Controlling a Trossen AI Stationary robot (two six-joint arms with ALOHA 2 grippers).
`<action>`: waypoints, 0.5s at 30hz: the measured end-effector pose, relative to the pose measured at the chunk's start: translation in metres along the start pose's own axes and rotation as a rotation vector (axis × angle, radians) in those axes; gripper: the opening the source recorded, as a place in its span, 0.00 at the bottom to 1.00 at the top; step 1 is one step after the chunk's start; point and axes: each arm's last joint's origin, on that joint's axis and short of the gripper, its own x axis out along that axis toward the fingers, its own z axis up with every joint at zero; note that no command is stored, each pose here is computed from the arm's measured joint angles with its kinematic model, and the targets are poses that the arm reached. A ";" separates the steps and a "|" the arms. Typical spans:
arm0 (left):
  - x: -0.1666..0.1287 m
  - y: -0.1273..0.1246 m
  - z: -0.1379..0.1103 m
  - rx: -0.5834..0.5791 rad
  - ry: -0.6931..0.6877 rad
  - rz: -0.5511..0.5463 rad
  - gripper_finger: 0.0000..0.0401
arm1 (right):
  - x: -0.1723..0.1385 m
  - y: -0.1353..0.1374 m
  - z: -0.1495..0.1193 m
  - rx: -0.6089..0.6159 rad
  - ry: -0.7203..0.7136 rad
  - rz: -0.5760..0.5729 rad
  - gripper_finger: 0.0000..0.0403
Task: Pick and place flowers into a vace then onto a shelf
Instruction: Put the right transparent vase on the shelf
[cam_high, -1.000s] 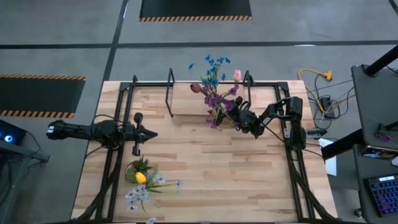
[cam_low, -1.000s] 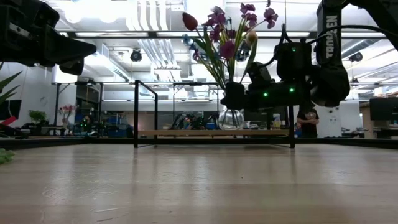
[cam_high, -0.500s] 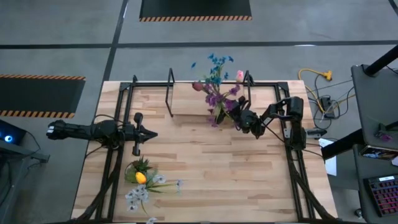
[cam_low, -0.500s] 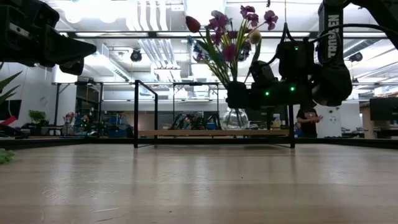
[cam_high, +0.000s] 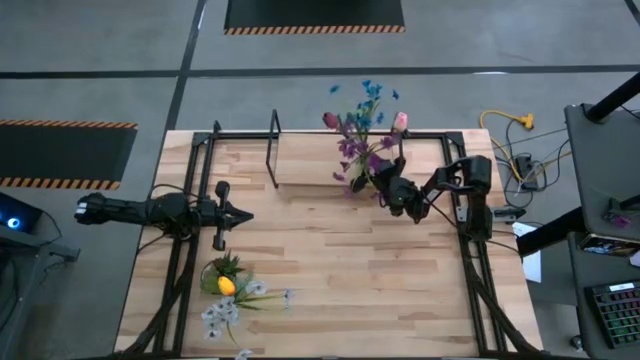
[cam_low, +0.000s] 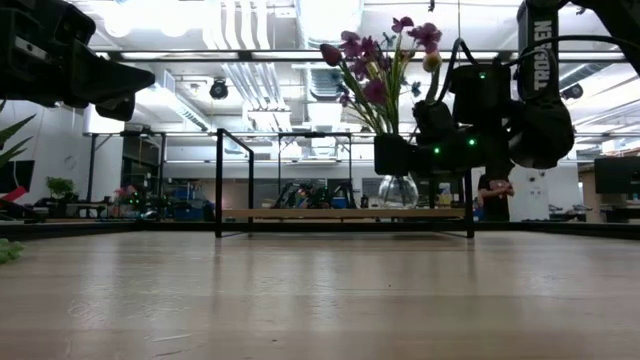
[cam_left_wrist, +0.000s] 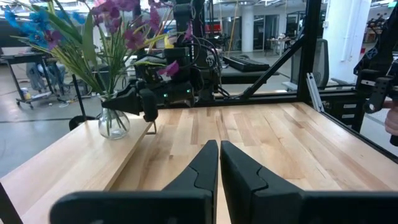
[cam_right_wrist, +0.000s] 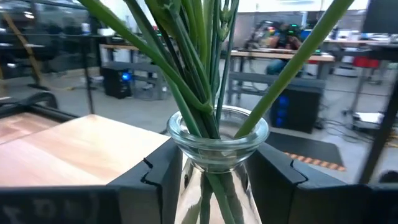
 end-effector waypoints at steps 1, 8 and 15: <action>0.000 0.000 0.000 0.000 0.000 0.000 0.00 | -0.001 0.000 0.001 -0.001 -0.001 -0.013 0.36; 0.000 0.000 0.000 0.000 0.000 0.000 0.00 | -0.005 -0.004 0.009 -0.020 0.020 -0.009 0.36; 0.000 0.000 0.000 0.000 0.000 0.000 0.00 | -0.005 -0.004 0.009 0.020 0.053 -0.012 0.41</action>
